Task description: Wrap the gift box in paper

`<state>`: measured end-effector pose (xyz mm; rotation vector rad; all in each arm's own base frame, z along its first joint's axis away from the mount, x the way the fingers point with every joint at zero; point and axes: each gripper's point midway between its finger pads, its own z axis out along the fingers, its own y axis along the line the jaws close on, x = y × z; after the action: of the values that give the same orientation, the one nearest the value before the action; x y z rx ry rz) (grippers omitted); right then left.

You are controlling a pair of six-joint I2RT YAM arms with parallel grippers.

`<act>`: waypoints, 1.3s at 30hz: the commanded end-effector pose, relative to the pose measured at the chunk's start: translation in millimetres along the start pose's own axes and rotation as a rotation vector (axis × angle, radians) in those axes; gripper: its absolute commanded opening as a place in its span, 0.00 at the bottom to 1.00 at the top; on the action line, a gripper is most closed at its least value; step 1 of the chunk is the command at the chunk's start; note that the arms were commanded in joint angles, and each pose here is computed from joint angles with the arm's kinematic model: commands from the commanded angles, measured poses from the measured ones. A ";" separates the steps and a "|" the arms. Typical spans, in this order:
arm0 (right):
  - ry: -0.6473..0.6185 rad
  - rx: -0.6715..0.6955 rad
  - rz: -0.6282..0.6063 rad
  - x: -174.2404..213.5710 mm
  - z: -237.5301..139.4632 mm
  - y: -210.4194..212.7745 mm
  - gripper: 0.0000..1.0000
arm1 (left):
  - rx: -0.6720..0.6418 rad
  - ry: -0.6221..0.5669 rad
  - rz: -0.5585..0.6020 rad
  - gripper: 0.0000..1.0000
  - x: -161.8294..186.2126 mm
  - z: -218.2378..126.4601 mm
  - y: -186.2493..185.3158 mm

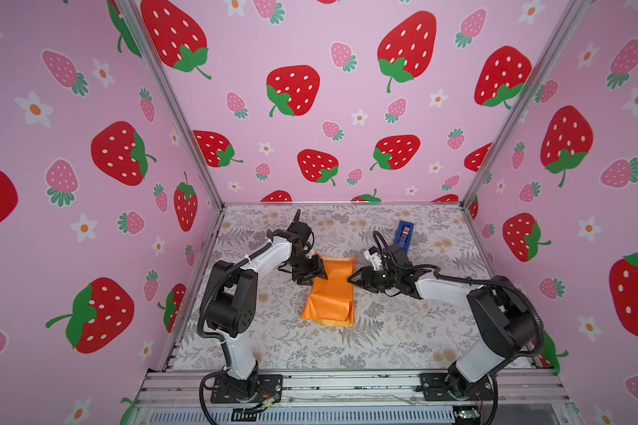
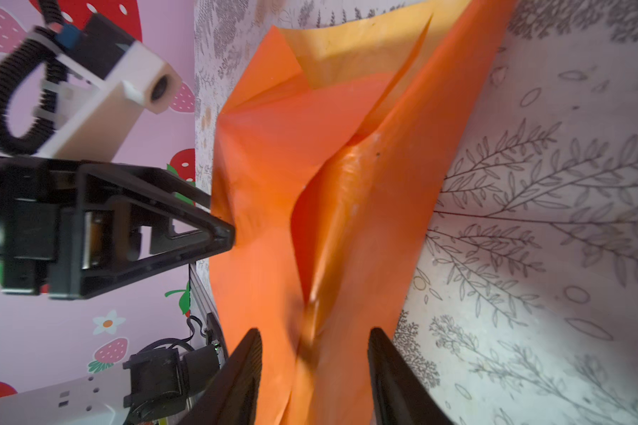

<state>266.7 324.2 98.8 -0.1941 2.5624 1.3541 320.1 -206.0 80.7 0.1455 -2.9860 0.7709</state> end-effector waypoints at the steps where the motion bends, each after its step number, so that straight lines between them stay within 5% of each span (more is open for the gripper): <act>1: 0.009 -0.014 -0.002 7.4 -9.5 8.2 0.51 | 0.002 0.022 -0.018 0.59 5.9 3.0 2.6; 24: 0.074 -0.059 0.008 24.6 15.8 19.4 0.47 | 0.074 -0.016 -0.077 0.59 4.8 -7.0 -19.3; 39: 0.059 0.064 -0.013 26.1 18.8 4.3 0.18 | 0.041 -0.027 -0.064 0.61 10.0 -10.3 -15.8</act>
<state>243.6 338.7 86.9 -0.2274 2.6395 1.3140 321.2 -201.8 82.6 0.3066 -3.0040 0.7437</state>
